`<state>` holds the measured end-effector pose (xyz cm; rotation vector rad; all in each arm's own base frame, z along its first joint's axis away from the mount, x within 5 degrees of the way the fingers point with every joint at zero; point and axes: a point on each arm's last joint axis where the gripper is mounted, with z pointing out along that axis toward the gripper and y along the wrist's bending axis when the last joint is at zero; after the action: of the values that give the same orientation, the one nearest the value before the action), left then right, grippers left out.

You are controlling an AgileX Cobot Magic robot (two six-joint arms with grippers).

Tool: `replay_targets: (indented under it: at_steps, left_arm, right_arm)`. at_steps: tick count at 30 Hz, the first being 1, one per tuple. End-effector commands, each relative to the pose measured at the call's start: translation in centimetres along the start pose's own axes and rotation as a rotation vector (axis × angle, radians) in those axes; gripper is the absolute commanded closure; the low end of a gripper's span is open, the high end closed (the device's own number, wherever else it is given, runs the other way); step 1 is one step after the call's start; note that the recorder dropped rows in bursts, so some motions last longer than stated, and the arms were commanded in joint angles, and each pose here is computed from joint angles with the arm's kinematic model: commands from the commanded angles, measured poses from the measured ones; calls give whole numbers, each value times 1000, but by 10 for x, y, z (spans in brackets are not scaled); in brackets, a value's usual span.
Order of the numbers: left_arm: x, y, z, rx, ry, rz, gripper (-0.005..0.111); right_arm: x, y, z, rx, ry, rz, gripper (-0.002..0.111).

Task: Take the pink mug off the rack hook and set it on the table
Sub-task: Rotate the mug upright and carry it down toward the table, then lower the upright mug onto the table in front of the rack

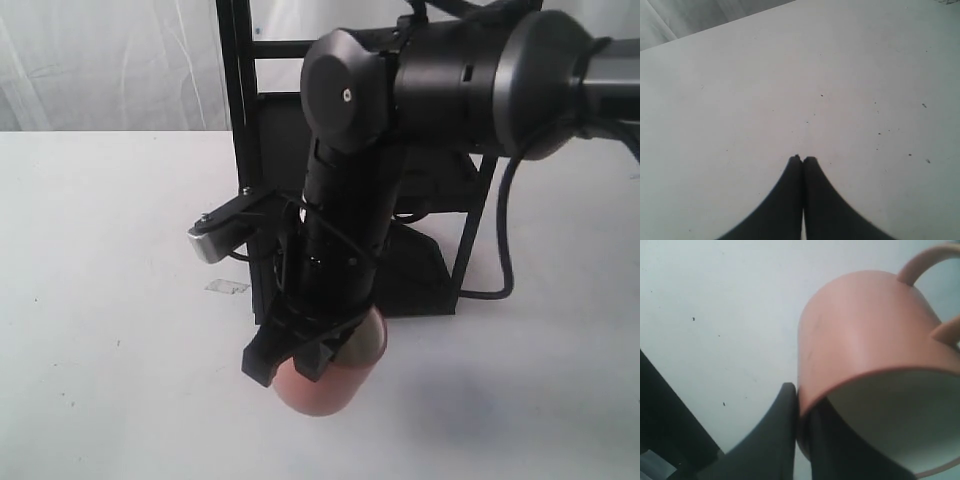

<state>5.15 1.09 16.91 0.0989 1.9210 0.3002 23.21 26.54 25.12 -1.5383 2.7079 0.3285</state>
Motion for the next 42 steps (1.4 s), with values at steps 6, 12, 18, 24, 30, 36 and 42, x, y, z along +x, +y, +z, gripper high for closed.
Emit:
replay_targets:
  at_steps: [6, 12, 18, 24, 30, 36, 42]
  left_arm:
    - [1, 0, 0, -4, -4, 1, 107]
    - [1, 0, 0, -4, -4, 1, 107]
    - [1, 0, 0, -4, -4, 1, 107]
    - [1, 0, 0, -4, -4, 1, 107]
    - [1, 0, 0, -4, -4, 1, 107]
    - [1, 0, 0, -4, -4, 1, 107]
    - [1, 0, 0, -4, -4, 1, 107]
  right_arm:
    - [-4, -7, 13, 5, 35, -3, 108]
    - [-5, -8, 17, 3, 45, 0, 108]
    - [-6, -9, 22, -5, 57, 4, 108]
    - [-7, -10, 26, -11, 69, 4, 108]
    - [-8, -12, 35, -18, 91, 8, 108]
    - [-9, -13, 41, -22, 107, 11, 108]
    - [-9, -13, 41, -22, 107, 11, 102]
